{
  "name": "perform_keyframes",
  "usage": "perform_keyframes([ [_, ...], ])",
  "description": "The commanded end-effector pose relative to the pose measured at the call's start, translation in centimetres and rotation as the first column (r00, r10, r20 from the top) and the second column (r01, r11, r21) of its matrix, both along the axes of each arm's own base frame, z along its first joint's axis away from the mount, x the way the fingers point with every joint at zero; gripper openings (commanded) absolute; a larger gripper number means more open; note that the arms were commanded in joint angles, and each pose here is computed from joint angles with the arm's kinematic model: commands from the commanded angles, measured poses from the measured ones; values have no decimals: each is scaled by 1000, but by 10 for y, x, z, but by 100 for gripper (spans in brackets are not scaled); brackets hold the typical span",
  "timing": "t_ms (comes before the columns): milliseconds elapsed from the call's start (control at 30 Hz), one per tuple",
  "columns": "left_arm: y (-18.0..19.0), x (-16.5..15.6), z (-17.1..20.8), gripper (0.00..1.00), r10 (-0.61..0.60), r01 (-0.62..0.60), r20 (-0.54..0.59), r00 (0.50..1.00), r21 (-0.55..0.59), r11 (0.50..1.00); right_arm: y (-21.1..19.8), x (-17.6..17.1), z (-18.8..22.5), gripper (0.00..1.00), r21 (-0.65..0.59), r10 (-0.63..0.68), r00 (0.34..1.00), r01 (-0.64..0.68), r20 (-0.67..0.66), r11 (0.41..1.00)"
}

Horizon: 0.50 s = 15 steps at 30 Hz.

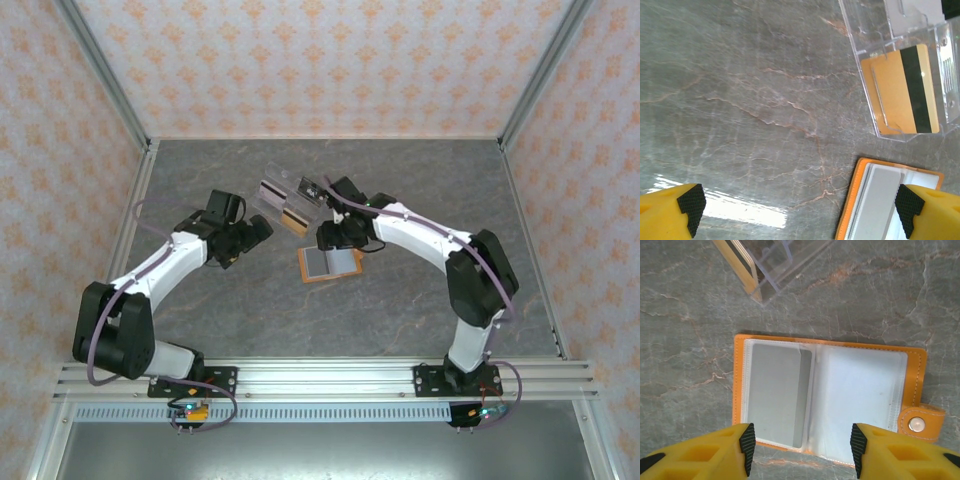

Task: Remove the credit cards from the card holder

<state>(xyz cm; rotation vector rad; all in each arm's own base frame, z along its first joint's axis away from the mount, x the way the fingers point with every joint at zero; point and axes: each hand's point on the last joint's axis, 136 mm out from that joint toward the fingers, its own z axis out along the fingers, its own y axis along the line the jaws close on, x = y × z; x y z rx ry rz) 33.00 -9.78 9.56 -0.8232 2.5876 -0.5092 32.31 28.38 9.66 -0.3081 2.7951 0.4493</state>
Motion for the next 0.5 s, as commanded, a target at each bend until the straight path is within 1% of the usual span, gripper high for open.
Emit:
perform_keyframes([
  [0, -20, 15, 9, 100, -34, 35, 38, 999, -27, 999, -2, -7, -24, 55, -33, -12, 998, 10, -59, 999],
  [133, -37, 19, 4, 100, -53, 55, 39, 998, -48, 997, 0, -10, -39, 55, -67, 20, 996, -26, -90, 997],
  [233, -44, 20, 0, 100, -51, 53, 41, 998, -48, 997, 1, -13, -51, 54, -87, 42, 991, -53, -124, 995],
  [467, -52, 21, -8, 100, -12, 16, 46, 999, -84, 996, -5, -11, -60, 54, -150, 80, 992, -95, -99, 984],
])
